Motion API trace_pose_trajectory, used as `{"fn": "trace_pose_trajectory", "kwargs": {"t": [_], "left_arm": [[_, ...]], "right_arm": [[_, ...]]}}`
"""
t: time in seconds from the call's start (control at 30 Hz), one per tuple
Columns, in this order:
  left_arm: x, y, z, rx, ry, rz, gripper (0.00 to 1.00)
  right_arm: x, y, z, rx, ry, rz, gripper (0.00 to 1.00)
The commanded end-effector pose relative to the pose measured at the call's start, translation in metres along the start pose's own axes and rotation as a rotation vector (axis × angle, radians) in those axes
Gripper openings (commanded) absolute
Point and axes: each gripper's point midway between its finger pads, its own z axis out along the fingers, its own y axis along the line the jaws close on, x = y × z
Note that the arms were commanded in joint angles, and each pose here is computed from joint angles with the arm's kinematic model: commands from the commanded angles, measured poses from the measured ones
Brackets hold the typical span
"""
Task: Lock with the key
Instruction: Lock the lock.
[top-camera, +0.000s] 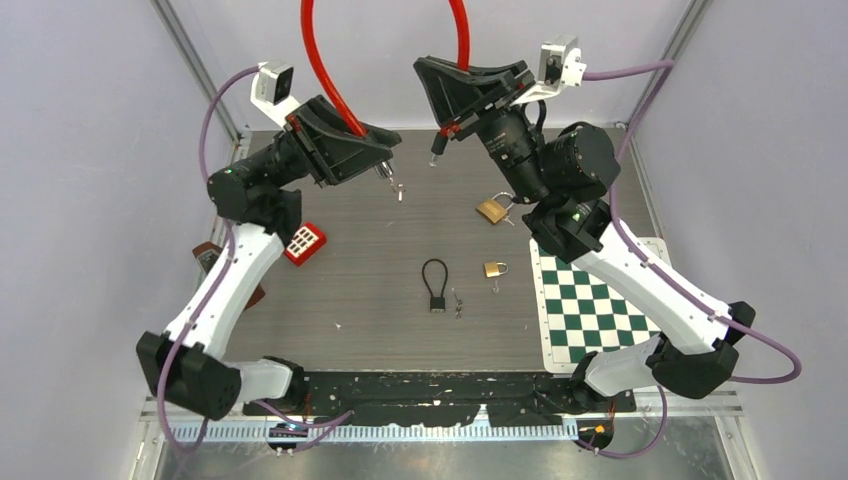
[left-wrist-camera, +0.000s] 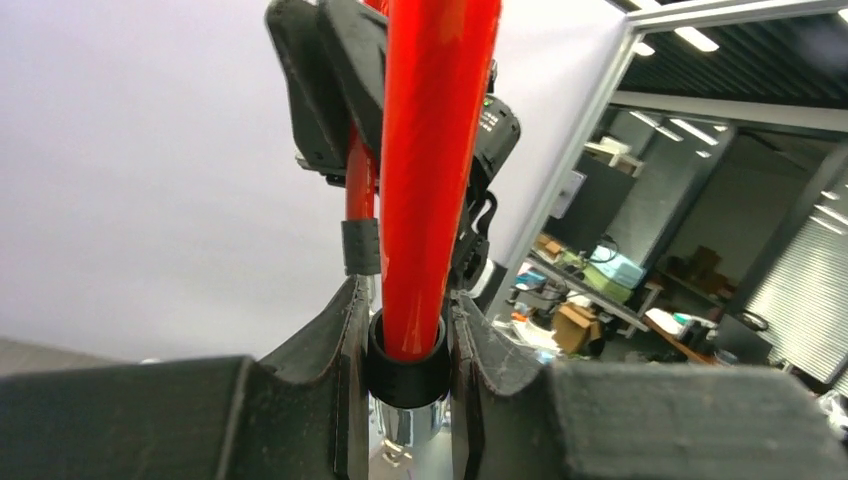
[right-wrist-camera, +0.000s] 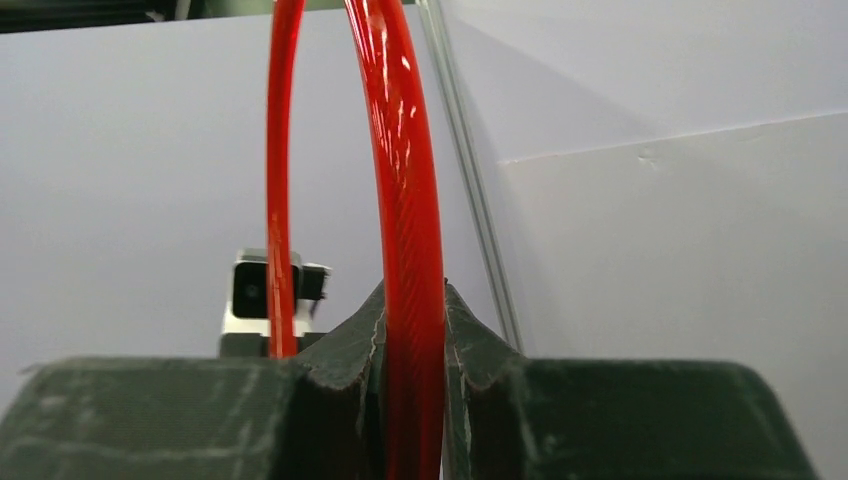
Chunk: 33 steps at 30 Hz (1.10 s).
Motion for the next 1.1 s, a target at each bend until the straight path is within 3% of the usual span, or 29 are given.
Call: {"fn": "trace_pose_trajectory", "kwargs": {"t": [0.0,0.17,0.33,0.4,0.57,0.63,0.87,1.07], "left_arm": [[0.008,0.009,-0.012,-0.199,0.095,0.162,0.00],[0.016,0.019,-0.042,-0.403,0.273,0.377,0.00],[0.006,0.005,-0.053,-0.461,0.343,0.543,0.00],[0.002,-0.002,-0.051,-0.462,0.345,0.583,0.00],[-0.005,-0.016,-0.048,-0.449,0.352,0.659,0.00],[-0.005,-0.021,-0.048,-0.445,0.361,0.679,0.00],[-0.013,-0.027,-0.047,-0.479,0.324,0.691,0.00],[-0.018,-0.031,-0.046,-0.500,0.301,0.704,0.00]], "right_arm": [[-0.009,-0.018,-0.013,0.042,0.055,-0.049,0.11],[0.032,-0.061,-0.055,0.051,0.280,-0.109,0.26],[0.061,-0.073,-0.094,-0.008,0.432,-0.206,0.41],[0.073,-0.077,-0.106,-0.022,0.477,-0.224,0.48],[0.081,-0.078,-0.114,-0.036,0.491,-0.201,0.80],[0.082,-0.078,-0.115,-0.043,0.487,-0.194,0.86],[0.092,-0.078,-0.123,-0.090,0.553,-0.143,0.87],[0.123,-0.083,-0.159,-0.160,0.705,-0.191,0.89]]}}
